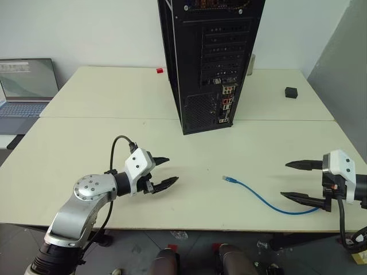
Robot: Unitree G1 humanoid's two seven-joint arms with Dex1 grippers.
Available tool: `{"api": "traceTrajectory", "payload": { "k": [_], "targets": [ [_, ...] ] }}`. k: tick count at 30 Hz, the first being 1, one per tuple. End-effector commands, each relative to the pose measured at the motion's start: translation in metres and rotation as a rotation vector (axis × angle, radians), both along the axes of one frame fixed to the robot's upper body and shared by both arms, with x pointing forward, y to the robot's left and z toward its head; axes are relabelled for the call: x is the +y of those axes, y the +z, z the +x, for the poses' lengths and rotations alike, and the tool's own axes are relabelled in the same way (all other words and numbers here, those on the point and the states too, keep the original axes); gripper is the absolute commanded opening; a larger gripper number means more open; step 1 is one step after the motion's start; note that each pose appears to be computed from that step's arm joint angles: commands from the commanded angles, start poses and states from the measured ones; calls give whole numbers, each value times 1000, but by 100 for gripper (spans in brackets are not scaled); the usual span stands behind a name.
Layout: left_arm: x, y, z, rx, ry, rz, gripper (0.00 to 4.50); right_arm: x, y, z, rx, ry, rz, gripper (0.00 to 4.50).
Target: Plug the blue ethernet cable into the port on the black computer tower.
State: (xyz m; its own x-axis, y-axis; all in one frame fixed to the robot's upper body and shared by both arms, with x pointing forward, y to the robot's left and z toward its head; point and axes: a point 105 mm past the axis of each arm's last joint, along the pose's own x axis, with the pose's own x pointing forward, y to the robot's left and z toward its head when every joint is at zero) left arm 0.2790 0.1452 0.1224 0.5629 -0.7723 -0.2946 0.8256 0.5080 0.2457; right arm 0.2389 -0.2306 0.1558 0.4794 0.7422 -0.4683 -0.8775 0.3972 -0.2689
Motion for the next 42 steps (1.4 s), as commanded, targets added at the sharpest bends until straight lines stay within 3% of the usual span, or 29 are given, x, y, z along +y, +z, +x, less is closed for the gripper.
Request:
{"api": "traceTrajectory", "payload": {
  "k": [1, 26, 32, 42],
  "targets": [
    [-4, 11, -7, -42, -45, -14, 362, 2, 5, 1, -35, 16, -16, 448],
    [-16, 4, -21, -29, -96, -1, 362, 20, -1, 1, -28, 18, 34, 448],
    [-20, -1, -27, -23, -135, 44, 362, 37, -14, 4, -20, 12, 56, 448],
    [-26, -12, -26, -6, -160, 111, 362, 77, -62, 35, 28, -10, 159, 448]
  ]
}}
